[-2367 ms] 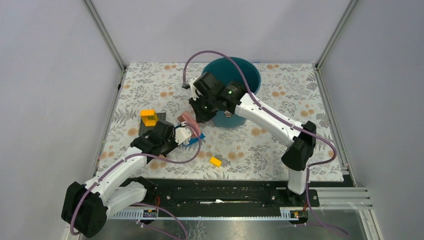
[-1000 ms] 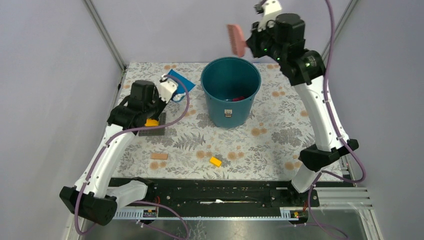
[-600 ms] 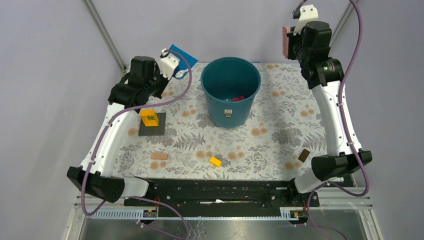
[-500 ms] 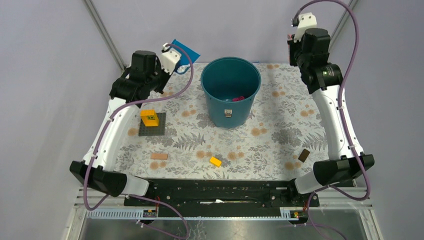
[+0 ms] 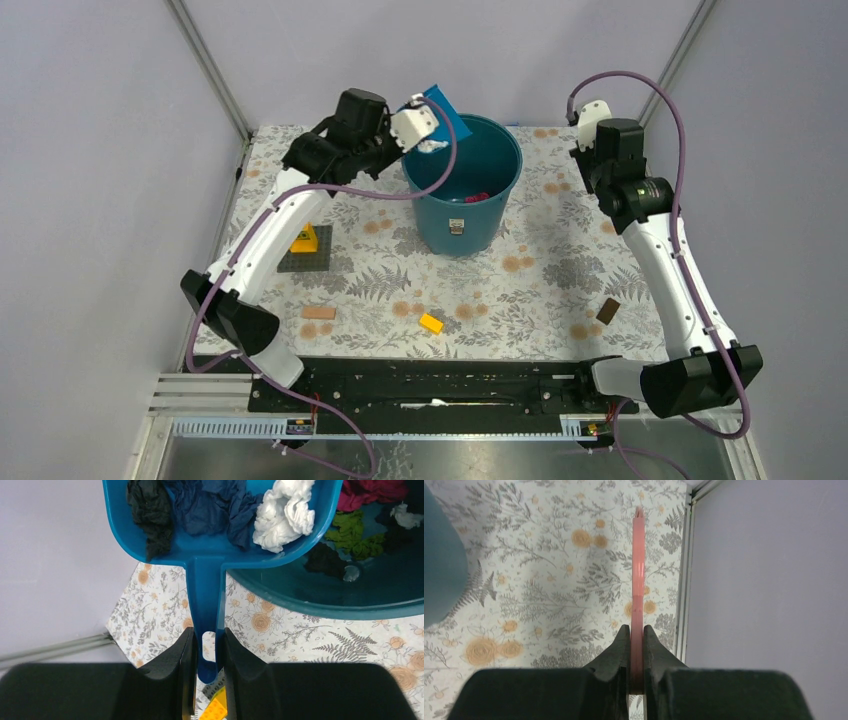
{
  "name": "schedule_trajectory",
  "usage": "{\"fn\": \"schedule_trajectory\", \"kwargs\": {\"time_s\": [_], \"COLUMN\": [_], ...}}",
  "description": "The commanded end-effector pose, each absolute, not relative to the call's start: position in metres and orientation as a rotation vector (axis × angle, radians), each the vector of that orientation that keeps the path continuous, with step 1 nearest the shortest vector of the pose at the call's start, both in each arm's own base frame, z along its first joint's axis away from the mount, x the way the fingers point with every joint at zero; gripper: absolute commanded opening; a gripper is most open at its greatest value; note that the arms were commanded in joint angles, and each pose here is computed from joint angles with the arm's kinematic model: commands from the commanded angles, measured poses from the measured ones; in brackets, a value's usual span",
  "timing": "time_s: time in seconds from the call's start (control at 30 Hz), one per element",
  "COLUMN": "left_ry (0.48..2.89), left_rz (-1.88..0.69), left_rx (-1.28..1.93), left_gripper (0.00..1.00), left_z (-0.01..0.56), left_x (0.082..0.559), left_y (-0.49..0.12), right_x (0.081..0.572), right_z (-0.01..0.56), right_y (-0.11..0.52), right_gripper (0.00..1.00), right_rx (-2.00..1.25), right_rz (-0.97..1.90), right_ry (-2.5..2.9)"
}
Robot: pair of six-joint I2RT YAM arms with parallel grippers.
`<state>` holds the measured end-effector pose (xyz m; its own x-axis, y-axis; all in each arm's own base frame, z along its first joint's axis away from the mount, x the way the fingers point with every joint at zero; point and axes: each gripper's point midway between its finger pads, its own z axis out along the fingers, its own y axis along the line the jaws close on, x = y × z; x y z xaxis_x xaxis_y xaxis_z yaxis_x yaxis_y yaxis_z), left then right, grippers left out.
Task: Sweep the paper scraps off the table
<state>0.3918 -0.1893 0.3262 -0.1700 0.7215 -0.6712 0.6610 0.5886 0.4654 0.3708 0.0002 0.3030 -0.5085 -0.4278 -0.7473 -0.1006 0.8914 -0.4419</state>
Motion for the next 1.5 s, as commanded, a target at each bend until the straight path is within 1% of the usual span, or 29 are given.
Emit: {"fn": "schedule_trajectory", "kwargs": {"time_s": [0.0, 0.17, 0.3, 0.4, 0.57, 0.63, 0.73, 0.77, 0.83, 0.93, 1.03, 1.1, 1.2, 1.23, 1.27, 1.3, 1.33, 1.37, 1.47], "left_ry": [1.752, 1.671, 1.571, 1.426, 1.089, 1.013, 0.893, 0.825, 0.697, 0.717, 0.777, 0.754, 0.800, 0.814, 0.826, 0.835, 0.844, 0.855, 0.924], "left_rz": [0.193, 0.328, 0.517, 0.721, 0.978, 1.044, 1.150, 1.197, 1.257, 1.261, 1.258, 1.263, 1.247, 1.245, 1.244, 1.241, 1.231, 1.216, 1.153], "left_rx": [1.215, 1.340, 1.419, 1.500, 1.538, 1.566, 1.620, 1.578, 1.419, 1.377, 1.402, 1.372, 1.352, 1.349, 1.346, 1.341, 1.331, 1.310, 1.210], "left_gripper": [0.00, 0.00, 0.00, 0.00, 0.00, 0.00, 0.00, 0.00, 0.00, 0.00, 0.00, 0.00, 0.00, 0.00, 0.00, 0.00, 0.00, 0.00, 0.00], "left_z": [0.348, 0.350, 0.360, 0.373, 0.413, 0.419, 0.413, 0.417, 0.443, 0.446, 0.429, 0.433, 0.438, 0.437, 0.435, 0.434, 0.434, 0.436, 0.451], "left_x": [0.393, 0.394, 0.404, 0.415, 0.427, 0.425, 0.418, 0.416, 0.411, 0.410, 0.411, 0.408, 0.410, 0.410, 0.410, 0.410, 0.409, 0.408, 0.409], "left_y": [-0.210, -0.226, -0.222, -0.215, -0.223, -0.226, -0.226, -0.228, -0.231, -0.231, -0.228, -0.228, -0.225, -0.224, -0.222, -0.221, -0.220, -0.219, -0.214], "right_x": [0.360, 0.355, 0.360, 0.365, 0.371, 0.373, 0.373, 0.373, 0.372, 0.371, 0.374, 0.377, 0.380, 0.381, 0.386, 0.380, 0.365, 0.363, 0.363], "right_z": [0.306, 0.286, 0.288, 0.290, 0.286, 0.288, 0.289, 0.289, 0.290, 0.291, 0.295, 0.299, 0.302, 0.300, 0.298, 0.290, 0.274, 0.272, 0.270], "right_y": [-0.009, -0.010, -0.009, -0.008, -0.007, -0.007, -0.007, -0.007, -0.007, -0.007, -0.006, -0.006, -0.005, -0.002, 0.023, 0.022, 0.020, 0.019, 0.020], "right_gripper": [0.00, 0.00, 0.00, 0.00, 0.00, 0.00, 0.00, 0.00, 0.00, 0.00, 0.00, 0.00, 0.00, 0.00, 0.00, 0.49, 0.05, 0.00, 0.00], "right_rx": [-0.367, -0.387, -0.386, -0.386, -0.392, -0.391, -0.390, -0.390, -0.389, -0.387, -0.384, -0.381, -0.379, -0.289, -0.506, -0.535, -0.569, -0.572, -0.576], "right_rz": [-0.471, -0.475, -0.475, -0.475, -0.476, -0.476, -0.476, -0.475, -0.475, -0.475, -0.474, -0.473, -0.473, -0.422, -0.312, -0.318, -0.313, -0.310, -0.303], "right_ry": [2.050, 2.093, 2.093, 2.093, 2.105, 2.103, 2.101, 2.100, 2.098, 2.095, 2.087, 2.079, 2.076, 2.083, 2.053, 2.087, 2.171, 2.183, 2.189]}}
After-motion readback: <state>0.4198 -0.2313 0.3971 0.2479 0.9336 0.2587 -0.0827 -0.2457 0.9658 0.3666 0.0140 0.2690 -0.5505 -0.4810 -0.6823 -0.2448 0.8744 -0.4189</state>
